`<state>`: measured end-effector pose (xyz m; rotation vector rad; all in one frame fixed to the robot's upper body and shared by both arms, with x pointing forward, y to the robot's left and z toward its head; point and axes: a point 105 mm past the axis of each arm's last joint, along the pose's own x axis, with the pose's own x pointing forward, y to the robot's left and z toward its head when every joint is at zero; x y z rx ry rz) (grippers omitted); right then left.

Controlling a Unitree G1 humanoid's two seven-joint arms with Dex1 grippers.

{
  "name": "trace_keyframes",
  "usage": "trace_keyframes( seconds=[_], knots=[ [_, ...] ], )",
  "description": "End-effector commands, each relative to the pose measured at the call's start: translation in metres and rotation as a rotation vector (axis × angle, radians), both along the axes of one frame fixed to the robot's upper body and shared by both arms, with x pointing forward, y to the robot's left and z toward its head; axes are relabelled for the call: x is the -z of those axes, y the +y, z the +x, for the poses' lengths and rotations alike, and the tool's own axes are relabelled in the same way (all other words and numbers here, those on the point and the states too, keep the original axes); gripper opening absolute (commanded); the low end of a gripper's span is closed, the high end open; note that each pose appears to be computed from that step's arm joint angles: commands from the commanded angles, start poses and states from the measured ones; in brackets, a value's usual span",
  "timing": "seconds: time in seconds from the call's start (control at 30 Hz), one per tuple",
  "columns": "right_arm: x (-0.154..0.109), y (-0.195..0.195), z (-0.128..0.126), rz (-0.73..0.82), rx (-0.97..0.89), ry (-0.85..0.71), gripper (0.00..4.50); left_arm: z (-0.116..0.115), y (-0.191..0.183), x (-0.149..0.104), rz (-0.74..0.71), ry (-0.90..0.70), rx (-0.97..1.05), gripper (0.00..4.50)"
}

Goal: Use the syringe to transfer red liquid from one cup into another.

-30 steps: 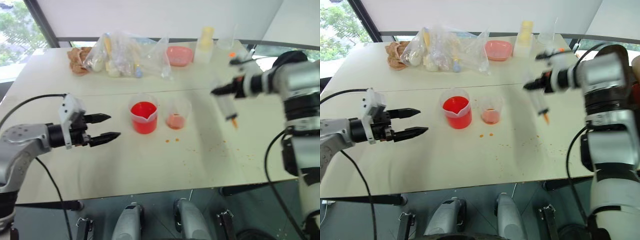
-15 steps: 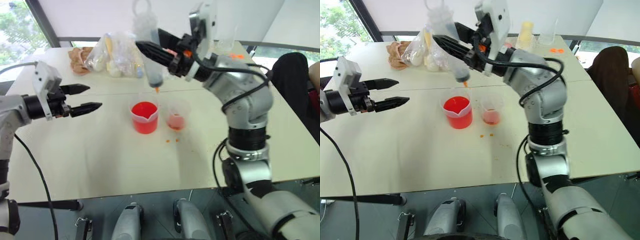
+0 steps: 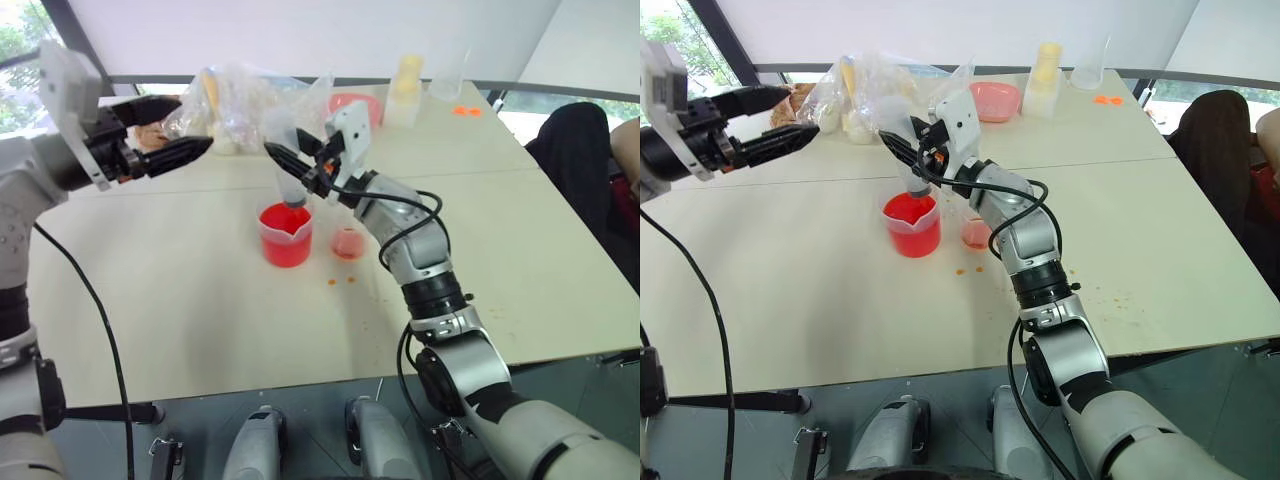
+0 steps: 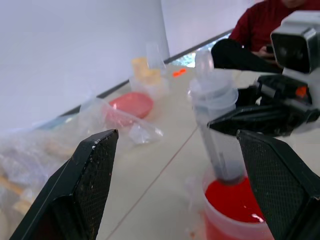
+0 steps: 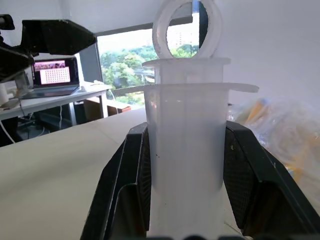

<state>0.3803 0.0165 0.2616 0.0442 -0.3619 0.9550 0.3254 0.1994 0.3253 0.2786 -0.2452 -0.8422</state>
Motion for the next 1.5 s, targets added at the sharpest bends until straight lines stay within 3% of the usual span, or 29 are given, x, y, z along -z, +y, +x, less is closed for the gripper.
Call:
trace_keyframes(
  seconds=[0.03,0.3,0.67,0.77,1.0,1.5],
  knots=[
    [-0.018,0.004,-0.01,0.044,-0.008,-0.068,1.39,0.008,-0.013,-0.018,-0.003,-0.113,-0.002,3.98],
    [-0.021,0.018,-0.026,0.069,-0.044,-0.07,1.39,0.04,-0.042,-0.031,-0.015,-0.219,0.033,3.98],
    [-0.013,0.024,-0.033,0.064,-0.033,-0.063,1.39,0.056,-0.051,-0.02,0.098,-0.235,0.033,3.98],
    [-0.013,0.024,-0.034,0.067,-0.031,-0.06,1.39,0.057,-0.048,-0.019,0.134,-0.242,0.021,3.18],
    [-0.012,0.03,-0.038,0.07,-0.046,-0.062,1.39,0.056,-0.055,-0.023,0.157,-0.289,0.027,0.04],
    [0.016,0.052,-0.049,0.045,-0.107,0.011,1.39,0.049,-0.062,-0.041,0.09,-0.331,0.065,0.04]
  ],
)
